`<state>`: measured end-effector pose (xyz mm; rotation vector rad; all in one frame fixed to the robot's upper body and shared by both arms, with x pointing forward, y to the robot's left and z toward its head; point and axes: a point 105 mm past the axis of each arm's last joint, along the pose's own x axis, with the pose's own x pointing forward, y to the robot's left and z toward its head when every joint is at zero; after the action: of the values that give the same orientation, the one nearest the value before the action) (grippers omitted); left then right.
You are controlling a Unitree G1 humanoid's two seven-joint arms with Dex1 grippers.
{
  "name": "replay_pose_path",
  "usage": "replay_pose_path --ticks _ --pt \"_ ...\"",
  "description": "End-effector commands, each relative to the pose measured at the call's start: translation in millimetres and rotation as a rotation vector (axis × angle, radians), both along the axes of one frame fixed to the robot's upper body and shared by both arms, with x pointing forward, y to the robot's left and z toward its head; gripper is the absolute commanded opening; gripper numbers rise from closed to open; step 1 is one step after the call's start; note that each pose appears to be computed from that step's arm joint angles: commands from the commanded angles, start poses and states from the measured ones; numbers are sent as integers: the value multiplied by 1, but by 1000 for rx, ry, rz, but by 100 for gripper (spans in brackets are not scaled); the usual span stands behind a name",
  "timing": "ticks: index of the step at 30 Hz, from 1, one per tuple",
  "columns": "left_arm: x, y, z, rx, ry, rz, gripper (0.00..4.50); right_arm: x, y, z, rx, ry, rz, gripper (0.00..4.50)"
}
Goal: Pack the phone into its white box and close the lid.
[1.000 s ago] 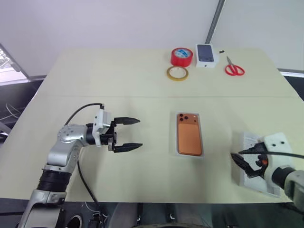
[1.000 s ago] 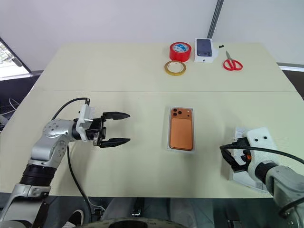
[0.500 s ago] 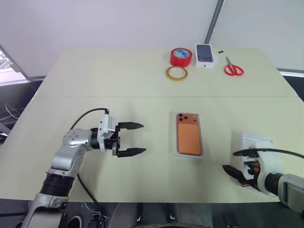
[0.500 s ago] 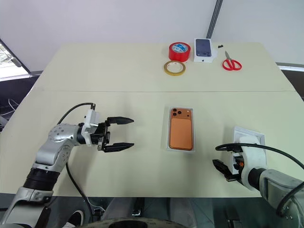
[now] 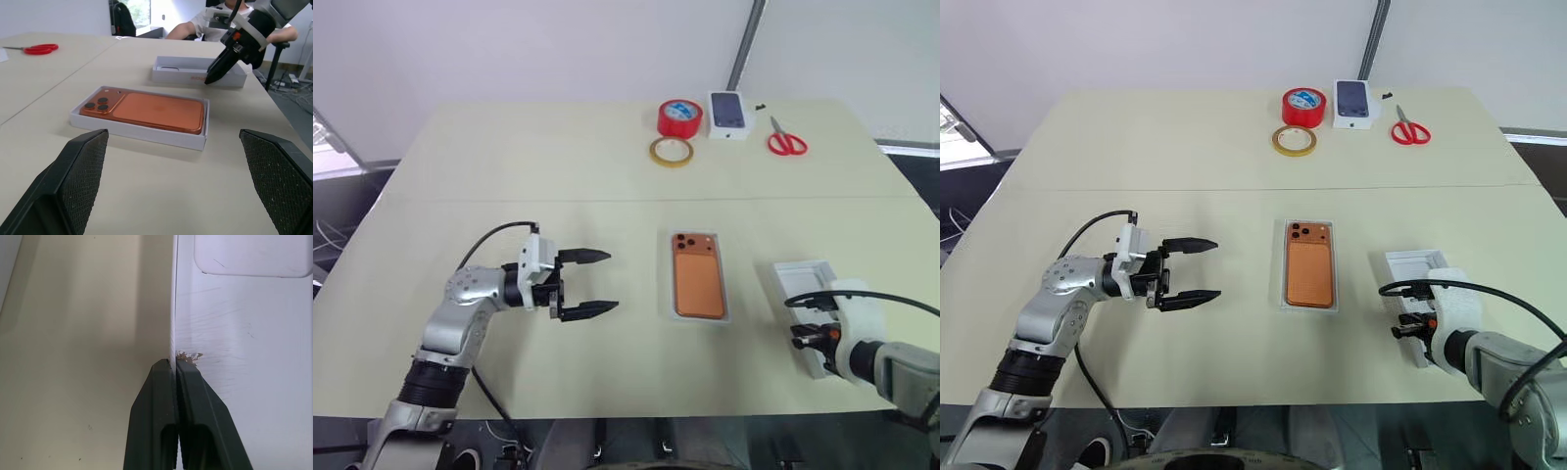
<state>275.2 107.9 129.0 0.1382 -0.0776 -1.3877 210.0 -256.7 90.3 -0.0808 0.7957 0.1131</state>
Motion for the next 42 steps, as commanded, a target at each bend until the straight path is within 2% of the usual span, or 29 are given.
replay_pose_path --ticks 1,5,8,14,16,19,22,23,25,28,32,38,42 --pt "-3 -3 7 -3 -31 -9 450 11 -7 4 -20 -29 -21 7" --pt "-1 -5 8 -8 -38 -2 450 27 -8 9 -19 -83 -12 7" --pt "1 -6 10 -17 -34 7 450 40 0 18 -25 -152 64 7" --pt "7 -5 12 -27 -30 38 450 75 8 53 163 -386 32 7" --pt "10 -5 13 -35 -23 50 450 86 18 62 236 -437 49 7" --pt "12 -7 14 -42 -21 60 450 104 33 85 425 -533 34 7" --pt "15 -8 17 -60 -16 74 450 117 56 107 633 -600 70 7" --pt "17 -8 17 -65 -15 83 450 118 70 114 746 -608 103 7" --pt "19 -9 19 -77 -26 99 450 111 102 122 907 -595 209 7" --pt "22 -10 22 -95 -24 117 450 100 124 123 1013 -566 270 7" --pt "25 -12 28 -123 -46 154 450 63 165 108 1150 -425 434 7" --pt "22 -11 30 -146 -24 158 450 41 175 114 1324 -330 437 7" --pt "18 -16 30 -154 -10 142 450 23 179 93 1279 -178 432 7"
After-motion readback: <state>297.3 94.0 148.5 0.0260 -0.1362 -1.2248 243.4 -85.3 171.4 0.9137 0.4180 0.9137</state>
